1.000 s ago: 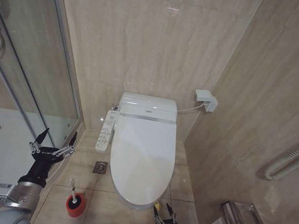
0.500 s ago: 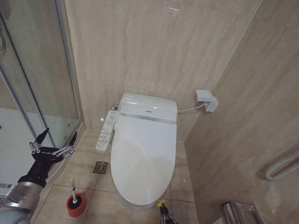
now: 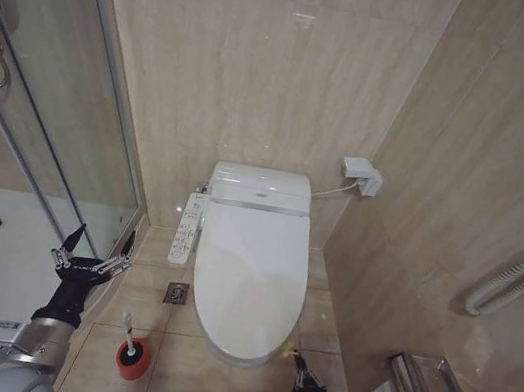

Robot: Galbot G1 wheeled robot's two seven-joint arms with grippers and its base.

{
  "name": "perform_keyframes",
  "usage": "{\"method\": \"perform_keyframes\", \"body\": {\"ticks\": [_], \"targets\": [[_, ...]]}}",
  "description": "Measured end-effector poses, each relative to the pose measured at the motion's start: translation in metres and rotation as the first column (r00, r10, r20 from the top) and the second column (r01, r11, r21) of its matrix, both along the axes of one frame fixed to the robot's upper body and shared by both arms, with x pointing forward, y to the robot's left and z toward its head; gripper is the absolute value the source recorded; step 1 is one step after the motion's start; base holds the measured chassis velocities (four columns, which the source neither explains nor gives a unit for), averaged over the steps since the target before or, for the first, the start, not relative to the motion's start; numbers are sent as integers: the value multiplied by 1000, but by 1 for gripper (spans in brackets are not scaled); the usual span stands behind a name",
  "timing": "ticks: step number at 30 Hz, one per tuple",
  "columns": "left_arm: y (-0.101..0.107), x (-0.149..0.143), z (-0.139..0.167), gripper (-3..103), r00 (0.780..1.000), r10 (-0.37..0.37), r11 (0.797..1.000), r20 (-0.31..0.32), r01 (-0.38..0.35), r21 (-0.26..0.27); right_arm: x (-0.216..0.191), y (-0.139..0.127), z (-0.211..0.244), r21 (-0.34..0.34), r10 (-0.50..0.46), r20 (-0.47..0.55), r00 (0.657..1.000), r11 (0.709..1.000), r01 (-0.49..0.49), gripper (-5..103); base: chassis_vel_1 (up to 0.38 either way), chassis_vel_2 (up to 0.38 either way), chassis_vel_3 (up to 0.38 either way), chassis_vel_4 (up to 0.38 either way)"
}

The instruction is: Open the toilet lid, clean the toilet bowl with a toilet brush, close the toilet lid, and flush.

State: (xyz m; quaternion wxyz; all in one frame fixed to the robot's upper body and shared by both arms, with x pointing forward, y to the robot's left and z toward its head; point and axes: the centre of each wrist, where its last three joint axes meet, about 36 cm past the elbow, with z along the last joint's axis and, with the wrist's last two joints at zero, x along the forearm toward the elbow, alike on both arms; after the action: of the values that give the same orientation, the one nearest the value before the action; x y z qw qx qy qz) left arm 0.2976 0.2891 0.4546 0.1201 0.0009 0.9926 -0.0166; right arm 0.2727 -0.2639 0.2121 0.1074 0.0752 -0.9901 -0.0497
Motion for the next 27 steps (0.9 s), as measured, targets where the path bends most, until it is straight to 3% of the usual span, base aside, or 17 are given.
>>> {"method": "perform_keyframes", "body": {"ticks": [6, 14, 27], "targets": [[0, 0, 0, 100, 1000, 0, 1000, 0, 0, 0, 4, -5, 36, 35, -4, 71, 997, 999, 1, 0, 0, 0, 0, 0], [0, 0, 0, 100, 1000, 0, 1000, 0, 0, 0, 16, -19, 122, 42, 4, 224, 974, 999, -14, 0, 0, 0, 0, 0], [0, 0, 0, 100, 1000, 0, 1000, 0, 0, 0, 59, -27, 235, 56, -47, 455, 889, 998, 24, 0, 0, 0, 0, 0]]}}
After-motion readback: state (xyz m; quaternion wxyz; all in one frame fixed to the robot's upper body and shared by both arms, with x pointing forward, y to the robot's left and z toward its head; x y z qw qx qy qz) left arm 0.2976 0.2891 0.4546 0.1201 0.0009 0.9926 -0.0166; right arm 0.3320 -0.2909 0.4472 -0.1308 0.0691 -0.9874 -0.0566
